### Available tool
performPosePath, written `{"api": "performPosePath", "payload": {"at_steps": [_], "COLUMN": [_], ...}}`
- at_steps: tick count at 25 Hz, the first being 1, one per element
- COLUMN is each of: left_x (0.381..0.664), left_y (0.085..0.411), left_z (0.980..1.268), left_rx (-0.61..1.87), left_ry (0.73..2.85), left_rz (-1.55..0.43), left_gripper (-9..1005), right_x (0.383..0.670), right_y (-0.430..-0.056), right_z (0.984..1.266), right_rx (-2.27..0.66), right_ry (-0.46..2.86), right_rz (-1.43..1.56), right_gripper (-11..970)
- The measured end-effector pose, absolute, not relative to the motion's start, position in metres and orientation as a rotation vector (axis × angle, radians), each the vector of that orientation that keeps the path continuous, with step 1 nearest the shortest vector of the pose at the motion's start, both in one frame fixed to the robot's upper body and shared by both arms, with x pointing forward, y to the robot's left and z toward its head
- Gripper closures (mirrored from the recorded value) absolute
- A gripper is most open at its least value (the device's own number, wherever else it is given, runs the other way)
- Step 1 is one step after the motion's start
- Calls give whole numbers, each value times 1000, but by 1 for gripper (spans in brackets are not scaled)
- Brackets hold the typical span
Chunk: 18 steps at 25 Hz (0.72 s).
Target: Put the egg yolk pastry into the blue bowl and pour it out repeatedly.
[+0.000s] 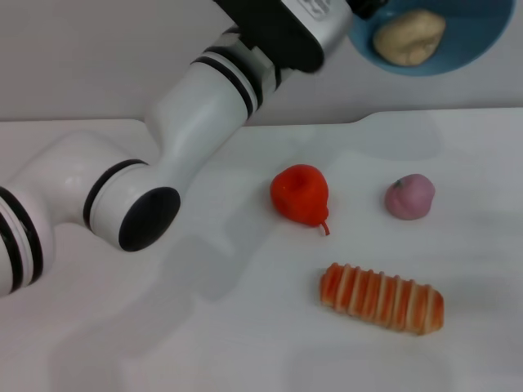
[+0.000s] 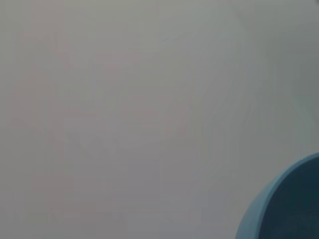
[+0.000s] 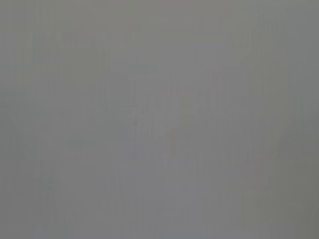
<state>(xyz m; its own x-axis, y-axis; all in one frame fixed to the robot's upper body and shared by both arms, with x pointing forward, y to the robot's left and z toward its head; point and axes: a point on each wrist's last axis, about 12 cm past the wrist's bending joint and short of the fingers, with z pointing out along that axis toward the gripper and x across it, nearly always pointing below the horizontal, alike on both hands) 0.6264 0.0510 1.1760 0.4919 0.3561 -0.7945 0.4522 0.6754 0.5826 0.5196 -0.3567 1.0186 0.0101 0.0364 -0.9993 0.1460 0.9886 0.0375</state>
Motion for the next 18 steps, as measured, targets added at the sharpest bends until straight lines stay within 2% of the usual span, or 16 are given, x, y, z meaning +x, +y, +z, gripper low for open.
{"api": "performPosePath", "payload": {"at_steps": [1,8,18], "left_x": [621,599,599], "left_y": [48,40,40], "left_z": [1177,1171,1168], "left_rx": [913,1006,1034], "left_ry": [1014,845,818], "left_rz": [-11,78,122], "left_gripper": [997,996,997], "right_x": [520,520,521], "right_y": [-357,-358,-357], "right_z": [1019,1019,1019], "right_rx": [145,151,151], "right_ry": [1560,1560,1563], "right_rz": [-86,-90,-89], "right_gripper": [296,295,296]}}
